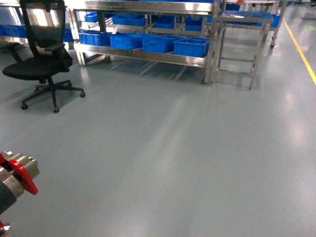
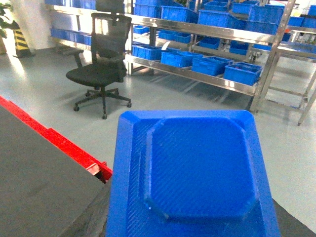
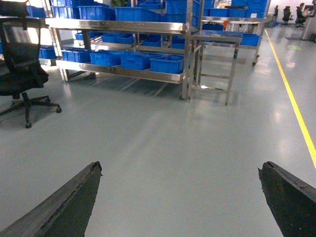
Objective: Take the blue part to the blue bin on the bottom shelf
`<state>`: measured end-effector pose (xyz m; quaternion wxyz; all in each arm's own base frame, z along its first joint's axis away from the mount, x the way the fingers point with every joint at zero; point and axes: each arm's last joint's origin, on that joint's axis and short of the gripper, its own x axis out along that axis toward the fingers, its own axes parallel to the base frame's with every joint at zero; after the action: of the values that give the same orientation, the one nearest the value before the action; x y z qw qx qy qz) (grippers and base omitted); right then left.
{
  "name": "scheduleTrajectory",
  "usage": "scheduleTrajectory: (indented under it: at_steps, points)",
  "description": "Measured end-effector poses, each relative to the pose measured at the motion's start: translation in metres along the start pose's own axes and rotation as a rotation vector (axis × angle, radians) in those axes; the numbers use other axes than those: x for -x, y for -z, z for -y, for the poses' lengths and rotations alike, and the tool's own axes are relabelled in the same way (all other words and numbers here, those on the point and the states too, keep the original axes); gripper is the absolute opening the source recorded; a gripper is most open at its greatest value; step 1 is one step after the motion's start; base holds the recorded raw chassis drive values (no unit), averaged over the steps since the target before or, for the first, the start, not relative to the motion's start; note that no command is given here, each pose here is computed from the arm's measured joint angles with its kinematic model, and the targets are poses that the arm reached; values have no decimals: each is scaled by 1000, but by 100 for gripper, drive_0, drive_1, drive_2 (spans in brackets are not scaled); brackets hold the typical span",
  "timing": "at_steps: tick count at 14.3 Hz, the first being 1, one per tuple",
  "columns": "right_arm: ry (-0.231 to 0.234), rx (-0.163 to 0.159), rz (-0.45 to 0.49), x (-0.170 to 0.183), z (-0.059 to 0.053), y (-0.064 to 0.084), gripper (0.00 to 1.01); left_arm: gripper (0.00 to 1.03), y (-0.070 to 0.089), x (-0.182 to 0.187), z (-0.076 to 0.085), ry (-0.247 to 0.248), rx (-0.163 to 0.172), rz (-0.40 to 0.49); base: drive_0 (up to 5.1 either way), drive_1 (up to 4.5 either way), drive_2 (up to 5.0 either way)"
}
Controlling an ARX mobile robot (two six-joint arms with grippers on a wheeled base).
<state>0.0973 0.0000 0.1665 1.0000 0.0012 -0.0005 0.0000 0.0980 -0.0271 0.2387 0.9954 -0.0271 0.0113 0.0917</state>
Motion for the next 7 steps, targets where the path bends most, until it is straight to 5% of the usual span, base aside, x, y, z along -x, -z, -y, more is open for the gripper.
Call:
scheduleTrajectory:
  at_steps: [7]
  points:
    - [0,0,0,0,0,0,98,43,0,0,0,0,0,0,-159,-159,-159]
